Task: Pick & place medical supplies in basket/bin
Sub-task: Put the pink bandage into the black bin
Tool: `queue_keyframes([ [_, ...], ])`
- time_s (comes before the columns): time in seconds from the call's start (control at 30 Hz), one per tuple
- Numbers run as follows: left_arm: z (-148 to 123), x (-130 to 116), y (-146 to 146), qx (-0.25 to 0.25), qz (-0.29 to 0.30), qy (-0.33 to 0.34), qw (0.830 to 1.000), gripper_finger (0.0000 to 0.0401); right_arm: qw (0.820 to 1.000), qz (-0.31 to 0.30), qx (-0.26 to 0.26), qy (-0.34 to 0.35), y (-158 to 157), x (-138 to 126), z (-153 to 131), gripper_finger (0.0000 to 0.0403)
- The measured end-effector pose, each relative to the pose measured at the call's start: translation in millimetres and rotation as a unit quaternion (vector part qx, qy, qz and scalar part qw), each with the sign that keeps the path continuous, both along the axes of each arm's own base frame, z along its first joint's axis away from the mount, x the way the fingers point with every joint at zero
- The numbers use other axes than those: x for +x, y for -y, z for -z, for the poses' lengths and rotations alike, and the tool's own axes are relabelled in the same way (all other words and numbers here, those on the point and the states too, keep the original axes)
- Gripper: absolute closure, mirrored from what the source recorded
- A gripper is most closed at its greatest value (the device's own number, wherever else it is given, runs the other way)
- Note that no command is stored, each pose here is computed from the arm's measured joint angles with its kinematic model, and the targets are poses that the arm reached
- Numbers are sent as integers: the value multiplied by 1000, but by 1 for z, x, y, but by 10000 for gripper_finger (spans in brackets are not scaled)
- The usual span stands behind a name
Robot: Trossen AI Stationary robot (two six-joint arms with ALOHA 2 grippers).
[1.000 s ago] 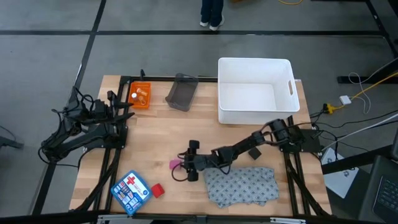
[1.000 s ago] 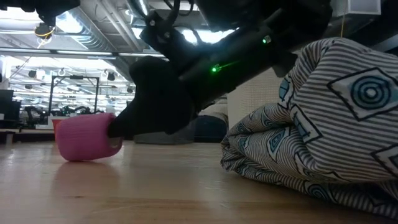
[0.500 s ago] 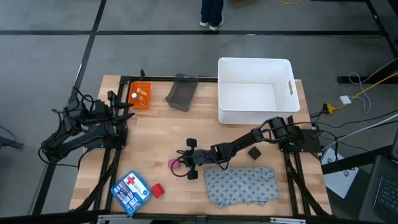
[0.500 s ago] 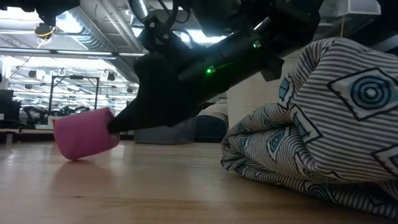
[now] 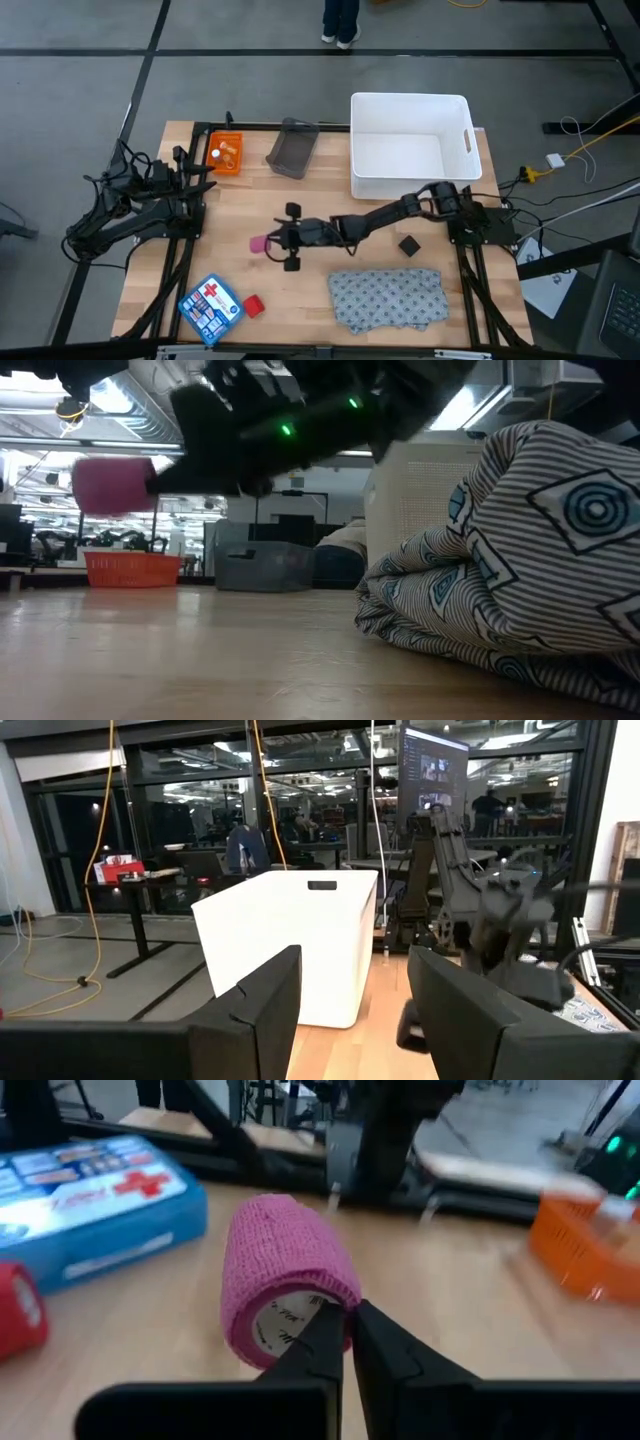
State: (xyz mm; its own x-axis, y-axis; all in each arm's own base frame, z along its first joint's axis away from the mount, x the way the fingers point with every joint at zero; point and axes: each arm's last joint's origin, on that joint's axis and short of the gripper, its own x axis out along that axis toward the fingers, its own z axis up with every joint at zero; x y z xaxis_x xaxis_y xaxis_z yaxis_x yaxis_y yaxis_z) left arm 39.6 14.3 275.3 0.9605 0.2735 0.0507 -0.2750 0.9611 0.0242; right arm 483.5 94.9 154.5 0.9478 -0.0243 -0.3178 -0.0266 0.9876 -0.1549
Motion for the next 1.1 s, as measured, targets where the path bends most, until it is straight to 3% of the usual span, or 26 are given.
queue_keyframes([
  [0.23, 0, 0, 0, 0, 0, 0, 1000, 221, 991, 80, -91, -48, 22, 25, -56, 390],
  [0.43, 0, 0, 0, 0, 1, 0, 1000, 221, 975, 179, -112, -63, 56, 34, -120, 390],
  [0.7, 0, 0, 0, 0, 1, 0, 1000, 221, 956, 266, -80, -97, 136, 21, -175, 390],
  [0.8, 0, 0, 0, 1, 0, 0, 1000, 221, 957, 270, -24, -102, 170, 12, -190, 390],
  [0.93, 0, 0, 0, 1, 0, 1, 1000, 221, 950, 288, 23, -118, 216, -1, -193, 390],
  [1.1, 0, 0, 0, 4, 0, 1, 1000, 221, 942, 300, 52, -138, 250, -13, -188, 390],
])
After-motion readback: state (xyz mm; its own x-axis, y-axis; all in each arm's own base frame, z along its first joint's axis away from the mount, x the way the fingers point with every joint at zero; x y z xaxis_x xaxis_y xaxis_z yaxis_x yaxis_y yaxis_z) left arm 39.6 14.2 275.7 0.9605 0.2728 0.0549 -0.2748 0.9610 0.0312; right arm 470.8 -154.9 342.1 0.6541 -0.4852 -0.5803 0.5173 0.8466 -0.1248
